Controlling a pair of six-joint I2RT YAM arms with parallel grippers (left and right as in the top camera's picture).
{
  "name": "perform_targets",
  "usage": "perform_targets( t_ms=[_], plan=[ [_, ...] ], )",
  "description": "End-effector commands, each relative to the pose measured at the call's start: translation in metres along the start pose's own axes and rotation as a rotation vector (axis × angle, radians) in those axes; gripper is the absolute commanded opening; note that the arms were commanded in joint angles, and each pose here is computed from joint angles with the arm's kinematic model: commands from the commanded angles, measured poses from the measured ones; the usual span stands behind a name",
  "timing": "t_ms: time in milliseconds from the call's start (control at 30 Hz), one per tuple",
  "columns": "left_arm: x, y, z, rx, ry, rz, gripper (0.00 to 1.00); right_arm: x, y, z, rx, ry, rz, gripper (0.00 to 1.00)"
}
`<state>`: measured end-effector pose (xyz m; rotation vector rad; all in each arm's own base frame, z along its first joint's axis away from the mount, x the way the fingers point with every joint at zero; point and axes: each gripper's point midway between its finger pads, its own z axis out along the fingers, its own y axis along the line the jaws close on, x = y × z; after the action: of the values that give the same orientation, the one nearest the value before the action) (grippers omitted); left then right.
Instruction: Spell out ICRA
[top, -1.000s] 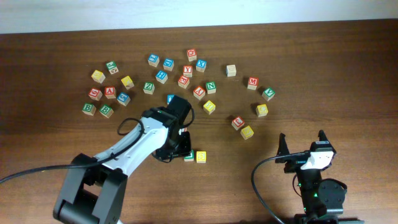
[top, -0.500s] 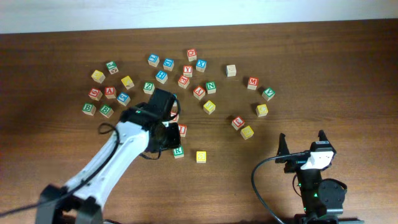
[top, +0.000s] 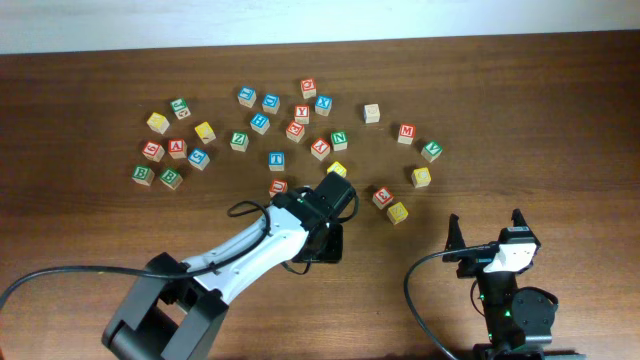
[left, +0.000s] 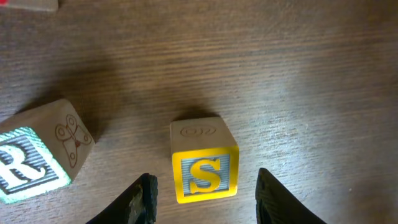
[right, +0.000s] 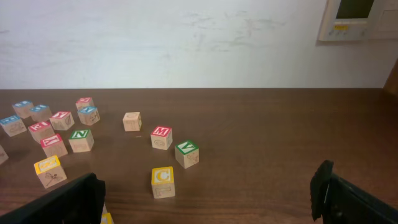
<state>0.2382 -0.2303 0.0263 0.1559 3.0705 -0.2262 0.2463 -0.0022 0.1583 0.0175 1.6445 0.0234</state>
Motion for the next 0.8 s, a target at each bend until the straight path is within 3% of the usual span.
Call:
perform_targets(
  t_ms=[0, 200, 300, 400, 467, 600, 667, 767],
  plan=[
    [-0.006, -0.003, 0.001, -0.001, -0.023, -0.006, 0.42, 0.003, -0.002, 0.0, 0.011, 0.005, 0.005, 0.98],
    [0.001, 0.002, 0.019, -0.034, 0.031, -0.007, 0.42, 0.003, -0.002, 0.0, 0.011, 0.005, 0.005, 0.98],
    [0.0, 0.001, 0.025, -0.036, 0.033, -0.006, 0.31, 0.003, -0.002, 0.0, 0.011, 0.005, 0.005, 0.98],
    [-0.005, -0.003, 0.023, -0.023, 0.016, -0.004, 0.26, 0.003, -0.002, 0.0, 0.011, 0.005, 0.005, 0.98],
    [-0.013, -0.01, 0.015, -0.01, -0.002, -0.002, 0.22, 0.003, -0.002, 0.0, 0.011, 0.005, 0.005, 0.98],
    [-0.042, -0.022, -0.035, 0.0, -0.078, 0.0, 0.25, 0.003, -0.002, 0.0, 0.011, 0.005, 0.005, 0.98],
    [-0.067, 0.004, -0.07, -0.078, -0.154, -0.057, 0.25, 0.003, -0.002, 0.0, 0.011, 0.005, 0.005, 0.98],
    [-0.097, 0.076, -0.113, -0.19, -0.236, -0.214, 0.26, 0.003, -0.002, 0.0, 0.011, 0.005, 0.005, 0.98]
  ],
)
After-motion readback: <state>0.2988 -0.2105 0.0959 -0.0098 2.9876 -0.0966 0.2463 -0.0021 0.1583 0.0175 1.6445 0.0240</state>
